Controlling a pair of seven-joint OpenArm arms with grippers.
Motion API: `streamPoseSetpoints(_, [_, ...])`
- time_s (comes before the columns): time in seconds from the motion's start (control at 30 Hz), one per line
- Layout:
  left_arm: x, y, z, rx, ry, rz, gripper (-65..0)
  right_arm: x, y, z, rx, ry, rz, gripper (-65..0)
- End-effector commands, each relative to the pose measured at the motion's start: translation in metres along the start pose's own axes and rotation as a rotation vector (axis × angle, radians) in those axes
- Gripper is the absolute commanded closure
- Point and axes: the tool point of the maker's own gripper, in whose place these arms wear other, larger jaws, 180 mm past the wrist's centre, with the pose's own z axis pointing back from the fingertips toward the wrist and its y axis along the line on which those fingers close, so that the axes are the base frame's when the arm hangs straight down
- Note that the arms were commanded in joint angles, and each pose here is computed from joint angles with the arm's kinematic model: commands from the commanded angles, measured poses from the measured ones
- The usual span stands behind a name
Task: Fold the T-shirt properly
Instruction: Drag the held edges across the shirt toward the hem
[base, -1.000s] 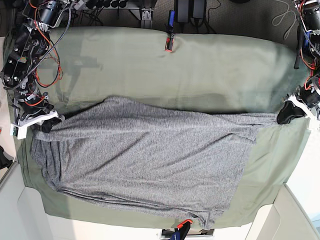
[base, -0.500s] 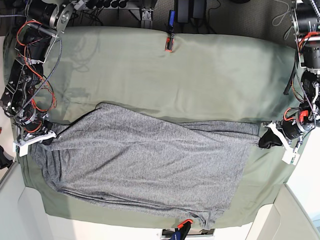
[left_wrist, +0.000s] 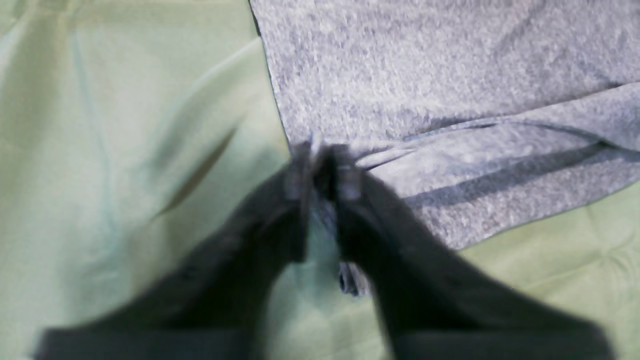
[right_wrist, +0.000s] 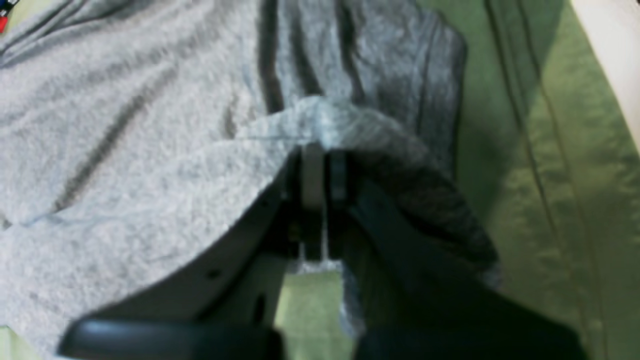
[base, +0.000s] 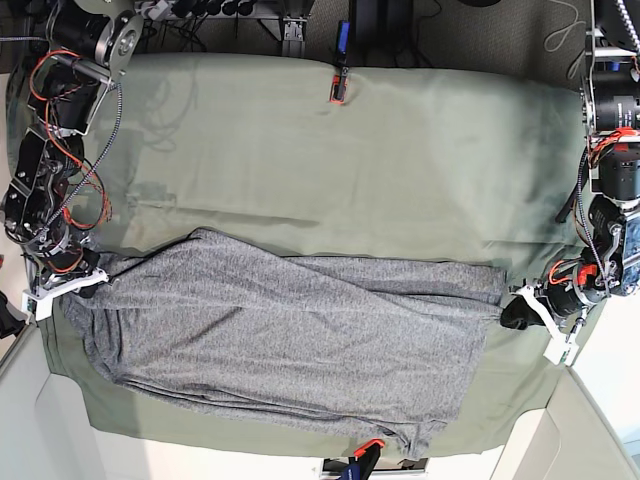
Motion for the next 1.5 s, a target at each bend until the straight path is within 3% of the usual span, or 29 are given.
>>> streamPoseSetpoints(0.0, [0.028,0.006,0.007,0.006,-0.074,-0.005,-21.8,0.028,0.000,0.003,0.000,-0.076,0.009,-1.1])
streamPoseSetpoints(0.07, [0.025,0.002,0.007,-0.014,-0.057,0.026,-31.7,0.029,0.002,0.003,0.010,-0.081,-0.002,-22.8])
streamPoseSetpoints(0.1, [0.025,0.000,0.007,-0.025,-0.053,0.043,-32.7,0.030,0.003,0.003,0.018,-0.085,-0.011,-31.5])
streamPoseSetpoints(0.17, [0.026,-0.001,0.009,-0.043,-0.051,0.073,-32.7,0.032,0.003,0.004,0.030,-0.088,-0.025,-40.8])
streamPoseSetpoints(0.3, [0.041,0.004,0.025,-0.069,-0.087,0.121,-32.6,0.040,0.007,0.014,0.039,-0.074,-0.010,-40.9])
streamPoseSetpoints(0.43, [0.059,0.010,0.051,-0.098,-0.140,0.170,-32.6,0.056,0.009,0.037,0.026,-0.124,0.041,-40.9])
streamPoseSetpoints(0.57, [0.044,0.014,0.060,-0.099,-0.115,0.193,-32.6,0.044,-0.009,0.051,-0.039,-0.127,0.047,-40.9])
streamPoseSetpoints(0.73, [0.002,0.009,0.052,-0.093,-0.059,0.218,-32.6,0.005,-0.027,0.054,-0.078,-0.061,0.036,-40.9])
streamPoseSetpoints(0.93, [-0.032,-0.004,0.032,-0.071,-0.034,0.194,-32.7,-0.016,-0.039,0.056,-0.111,-0.051,0.036,-40.9])
streamPoseSetpoints(1.17, [-0.038,-0.013,0.013,-0.039,-0.049,0.136,-32.7,-0.043,-0.050,0.041,-0.126,0.001,0.001,-40.9])
streamPoseSetpoints(1.47, [-0.042,-0.030,-0.011,0.005,-0.058,0.147,-32.7,-0.048,-0.048,0.038,-0.110,0.003,-0.025,-40.9])
